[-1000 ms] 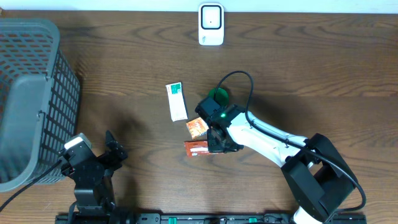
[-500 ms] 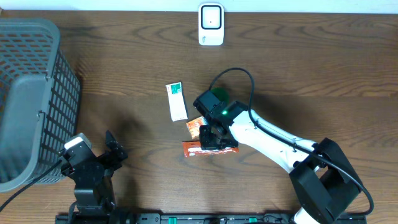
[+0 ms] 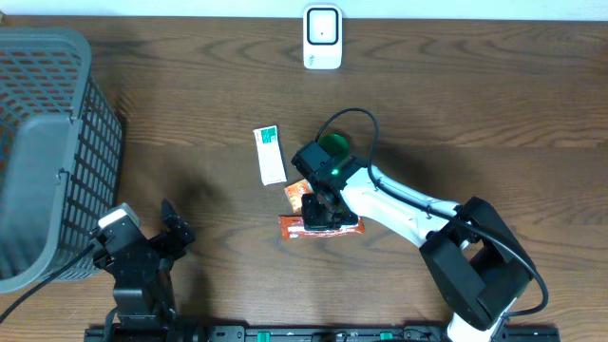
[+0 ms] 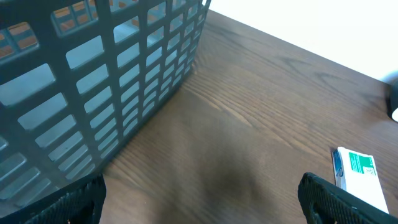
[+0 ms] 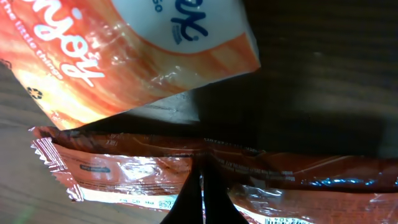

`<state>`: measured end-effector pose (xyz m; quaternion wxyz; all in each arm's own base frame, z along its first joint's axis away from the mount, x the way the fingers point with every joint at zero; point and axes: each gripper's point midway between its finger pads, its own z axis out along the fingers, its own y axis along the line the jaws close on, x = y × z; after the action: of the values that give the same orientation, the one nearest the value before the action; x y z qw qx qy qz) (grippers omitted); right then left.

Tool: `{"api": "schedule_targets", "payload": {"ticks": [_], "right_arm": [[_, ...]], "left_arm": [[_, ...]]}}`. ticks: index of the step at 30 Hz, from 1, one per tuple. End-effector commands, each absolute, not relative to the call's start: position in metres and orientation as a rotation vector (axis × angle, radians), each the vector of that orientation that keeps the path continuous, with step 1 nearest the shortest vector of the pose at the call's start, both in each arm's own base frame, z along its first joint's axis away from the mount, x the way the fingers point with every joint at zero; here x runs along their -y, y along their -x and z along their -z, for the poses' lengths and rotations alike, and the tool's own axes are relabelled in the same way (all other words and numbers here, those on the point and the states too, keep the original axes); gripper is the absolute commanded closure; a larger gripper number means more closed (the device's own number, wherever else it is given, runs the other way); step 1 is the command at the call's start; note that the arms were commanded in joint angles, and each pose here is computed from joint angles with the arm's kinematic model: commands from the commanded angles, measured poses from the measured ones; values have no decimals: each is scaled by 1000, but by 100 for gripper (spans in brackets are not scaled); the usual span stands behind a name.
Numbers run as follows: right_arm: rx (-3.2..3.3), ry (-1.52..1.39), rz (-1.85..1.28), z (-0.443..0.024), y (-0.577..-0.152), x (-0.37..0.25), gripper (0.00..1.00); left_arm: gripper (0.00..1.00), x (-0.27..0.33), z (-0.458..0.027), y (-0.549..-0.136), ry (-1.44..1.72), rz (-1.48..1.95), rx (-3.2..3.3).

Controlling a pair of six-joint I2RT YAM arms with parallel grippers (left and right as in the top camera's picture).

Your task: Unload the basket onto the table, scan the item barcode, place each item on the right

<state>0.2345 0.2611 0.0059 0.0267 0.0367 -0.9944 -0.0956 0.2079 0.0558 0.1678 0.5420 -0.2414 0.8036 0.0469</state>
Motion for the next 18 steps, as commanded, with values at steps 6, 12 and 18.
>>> {"api": "schedule_targets", "payload": {"ticks": [6,12,18], "right_arm": [[3071,-176,237,-25,-237,-247,99],[3166,-255,396,-84,-245,-260,96],[3191,-261,483,-82,-246,-281,95]], "left_arm": [[1,-57,-167,-207,584,-114,-1905],[2,-57,-167,-207,584,-114,-1905],[2,-57,-167,-207,584,-114,-1905]]}}
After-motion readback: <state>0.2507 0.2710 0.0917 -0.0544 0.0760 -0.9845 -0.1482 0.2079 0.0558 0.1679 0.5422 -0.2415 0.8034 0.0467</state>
